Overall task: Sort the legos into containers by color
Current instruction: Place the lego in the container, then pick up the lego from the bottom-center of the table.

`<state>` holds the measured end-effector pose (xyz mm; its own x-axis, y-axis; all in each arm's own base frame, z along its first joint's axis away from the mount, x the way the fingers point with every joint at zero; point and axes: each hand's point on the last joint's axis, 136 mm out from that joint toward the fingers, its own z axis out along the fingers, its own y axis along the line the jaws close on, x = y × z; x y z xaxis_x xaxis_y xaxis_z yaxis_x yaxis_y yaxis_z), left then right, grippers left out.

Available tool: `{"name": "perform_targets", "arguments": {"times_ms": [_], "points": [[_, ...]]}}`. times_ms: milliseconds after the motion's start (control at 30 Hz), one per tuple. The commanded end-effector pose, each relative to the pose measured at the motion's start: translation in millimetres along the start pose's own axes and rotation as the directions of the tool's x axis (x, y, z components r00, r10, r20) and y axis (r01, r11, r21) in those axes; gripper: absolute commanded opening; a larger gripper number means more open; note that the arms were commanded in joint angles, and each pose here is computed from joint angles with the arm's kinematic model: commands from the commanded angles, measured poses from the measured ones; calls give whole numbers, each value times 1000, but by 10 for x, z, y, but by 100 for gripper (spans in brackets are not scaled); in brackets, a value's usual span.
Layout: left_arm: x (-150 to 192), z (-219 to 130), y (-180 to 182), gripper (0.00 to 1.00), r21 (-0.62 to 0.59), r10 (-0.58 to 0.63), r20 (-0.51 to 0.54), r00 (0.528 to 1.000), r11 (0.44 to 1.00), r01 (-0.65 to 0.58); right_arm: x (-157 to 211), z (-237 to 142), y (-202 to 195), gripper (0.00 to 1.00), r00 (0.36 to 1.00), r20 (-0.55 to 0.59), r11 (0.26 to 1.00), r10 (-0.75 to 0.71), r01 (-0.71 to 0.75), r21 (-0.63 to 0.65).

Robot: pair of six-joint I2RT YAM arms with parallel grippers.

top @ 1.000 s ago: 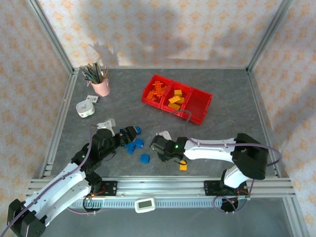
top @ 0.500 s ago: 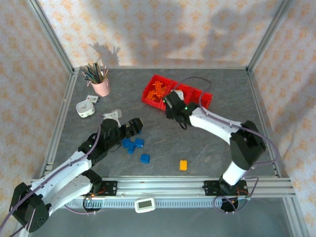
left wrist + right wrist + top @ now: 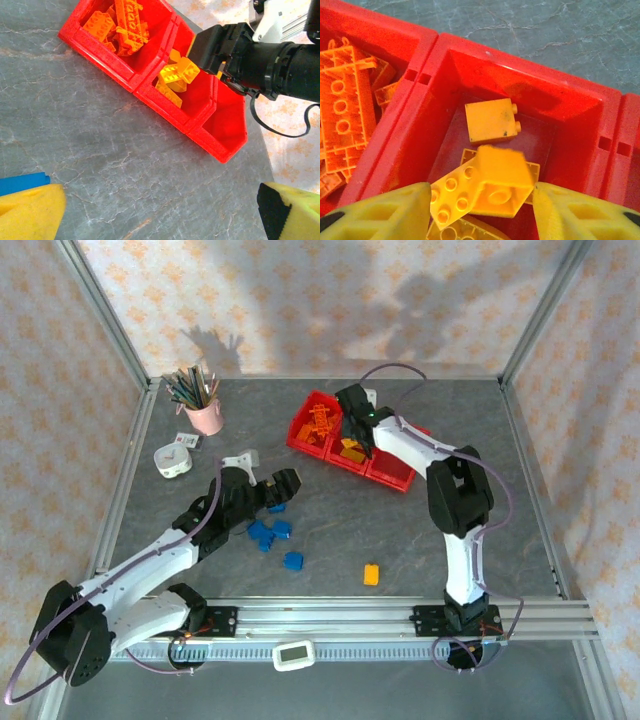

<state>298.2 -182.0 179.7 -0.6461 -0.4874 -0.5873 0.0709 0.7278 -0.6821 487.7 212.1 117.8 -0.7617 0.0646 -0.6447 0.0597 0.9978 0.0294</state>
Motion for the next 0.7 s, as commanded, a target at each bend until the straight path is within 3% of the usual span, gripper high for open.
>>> {"name": "perform_targets", "arguments": {"times_ms": [0, 200, 667], "points": [[-177, -47, -193, 99, 59, 23, 46, 999, 998, -25, -118, -169, 2, 57, 1000, 20, 1000, -20, 20, 9], [-160, -123, -175, 99, 61, 20, 47, 999, 998, -23, 44, -588, 10, 61, 999, 45, 999, -21, 23, -41], [112, -277, 152, 99, -11, 21, -13, 1000, 1000, -22, 1279, -1251, -167, 69, 995, -85, 996, -48, 41, -80]]}}
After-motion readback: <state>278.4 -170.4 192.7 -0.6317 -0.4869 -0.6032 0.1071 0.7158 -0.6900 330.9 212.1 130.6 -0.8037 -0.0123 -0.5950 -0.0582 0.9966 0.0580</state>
